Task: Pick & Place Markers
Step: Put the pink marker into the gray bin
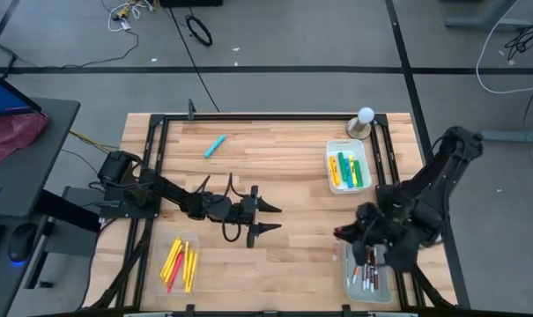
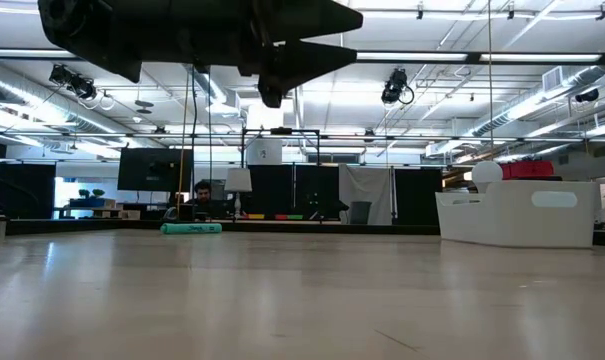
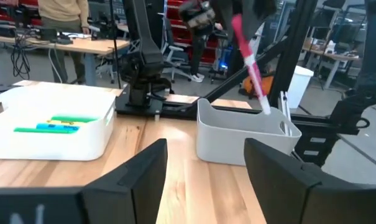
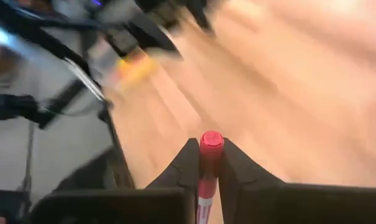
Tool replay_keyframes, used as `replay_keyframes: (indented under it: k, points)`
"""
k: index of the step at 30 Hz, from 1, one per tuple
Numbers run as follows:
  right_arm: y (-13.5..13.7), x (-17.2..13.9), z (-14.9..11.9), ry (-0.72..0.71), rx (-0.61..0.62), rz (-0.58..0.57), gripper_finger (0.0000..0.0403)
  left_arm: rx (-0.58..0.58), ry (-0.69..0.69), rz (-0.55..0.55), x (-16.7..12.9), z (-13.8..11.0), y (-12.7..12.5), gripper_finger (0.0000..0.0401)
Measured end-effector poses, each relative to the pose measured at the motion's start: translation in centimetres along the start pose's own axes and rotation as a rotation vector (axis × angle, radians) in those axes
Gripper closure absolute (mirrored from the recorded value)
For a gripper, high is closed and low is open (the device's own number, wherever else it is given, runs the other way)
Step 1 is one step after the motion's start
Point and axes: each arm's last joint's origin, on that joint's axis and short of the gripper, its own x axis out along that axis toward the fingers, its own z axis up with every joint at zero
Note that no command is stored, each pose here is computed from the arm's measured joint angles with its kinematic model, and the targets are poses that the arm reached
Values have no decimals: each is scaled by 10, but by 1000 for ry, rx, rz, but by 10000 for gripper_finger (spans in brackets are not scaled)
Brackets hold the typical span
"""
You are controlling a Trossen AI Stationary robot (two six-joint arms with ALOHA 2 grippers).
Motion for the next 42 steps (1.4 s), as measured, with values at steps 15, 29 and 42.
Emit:
replay_keyframes:
  k: [15, 29, 42]
  points:
    - [-11, 19, -76, 357, 498, -516, 381, 0, 10, 1, 0, -1, 0, 179]
    - [-13, 54, -86, 396, 540, -675, 367, -18, 10, 0, 0, -1, 0, 179]
    - [-38, 71, -99, 371, 554, -680, 339, -18, 10, 0, 0, -1, 0, 179]
